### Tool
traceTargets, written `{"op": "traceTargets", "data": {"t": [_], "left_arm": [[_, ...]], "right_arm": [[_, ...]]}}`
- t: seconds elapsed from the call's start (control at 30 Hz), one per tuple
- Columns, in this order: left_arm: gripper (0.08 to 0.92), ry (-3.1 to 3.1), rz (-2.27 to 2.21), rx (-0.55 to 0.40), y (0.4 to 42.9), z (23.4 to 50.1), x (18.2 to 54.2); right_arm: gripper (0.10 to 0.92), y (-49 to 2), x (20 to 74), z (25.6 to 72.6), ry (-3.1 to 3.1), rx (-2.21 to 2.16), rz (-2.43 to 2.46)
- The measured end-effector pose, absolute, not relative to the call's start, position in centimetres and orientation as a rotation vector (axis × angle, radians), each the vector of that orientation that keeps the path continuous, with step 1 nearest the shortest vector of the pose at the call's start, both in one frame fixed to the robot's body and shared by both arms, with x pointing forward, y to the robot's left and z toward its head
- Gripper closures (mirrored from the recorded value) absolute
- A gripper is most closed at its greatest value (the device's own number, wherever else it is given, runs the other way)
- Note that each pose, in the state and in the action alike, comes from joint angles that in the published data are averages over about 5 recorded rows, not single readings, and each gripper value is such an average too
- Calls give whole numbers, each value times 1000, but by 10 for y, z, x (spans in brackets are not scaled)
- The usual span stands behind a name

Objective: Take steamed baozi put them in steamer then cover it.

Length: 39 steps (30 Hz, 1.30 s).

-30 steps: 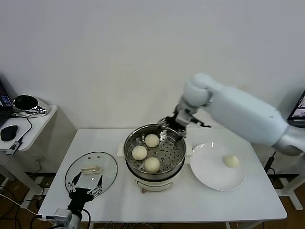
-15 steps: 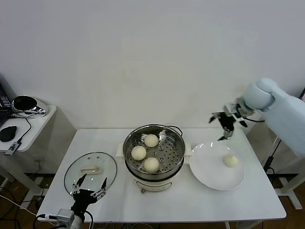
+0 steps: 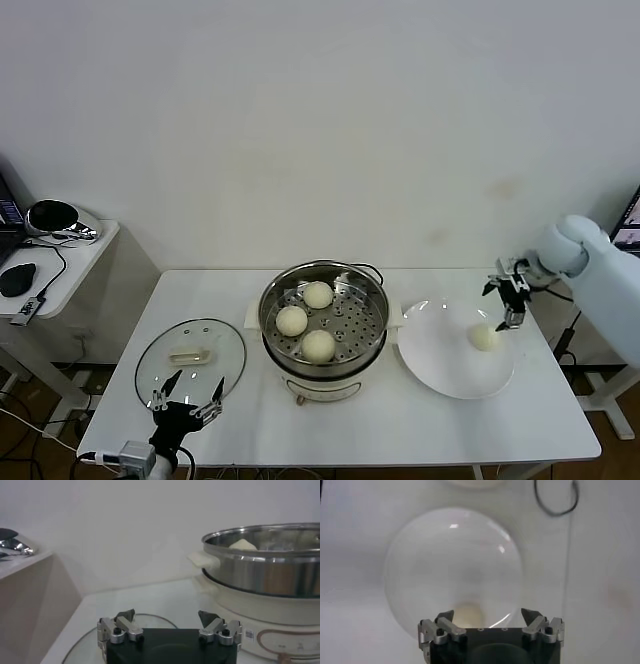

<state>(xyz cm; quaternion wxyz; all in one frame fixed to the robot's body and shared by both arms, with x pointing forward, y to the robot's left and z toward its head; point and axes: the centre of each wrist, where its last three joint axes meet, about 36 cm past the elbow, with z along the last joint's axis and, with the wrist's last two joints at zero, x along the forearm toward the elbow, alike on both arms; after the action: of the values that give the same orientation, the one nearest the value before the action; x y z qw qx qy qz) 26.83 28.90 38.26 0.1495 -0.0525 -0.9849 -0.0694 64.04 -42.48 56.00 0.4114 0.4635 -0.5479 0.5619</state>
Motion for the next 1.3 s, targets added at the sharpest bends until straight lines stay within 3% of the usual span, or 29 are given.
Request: {"op": "traceTargets", "data": {"t": [0.57,1.3], "left_arm": [[177,-2813,-192,-146,289,377,268],[177,-2807,-194,-134,292,373,268]], "right_arm": [[200,-422,653,483,-1290,1159,1414],[200,-417,662,456,-1274,1127,1444]]}}
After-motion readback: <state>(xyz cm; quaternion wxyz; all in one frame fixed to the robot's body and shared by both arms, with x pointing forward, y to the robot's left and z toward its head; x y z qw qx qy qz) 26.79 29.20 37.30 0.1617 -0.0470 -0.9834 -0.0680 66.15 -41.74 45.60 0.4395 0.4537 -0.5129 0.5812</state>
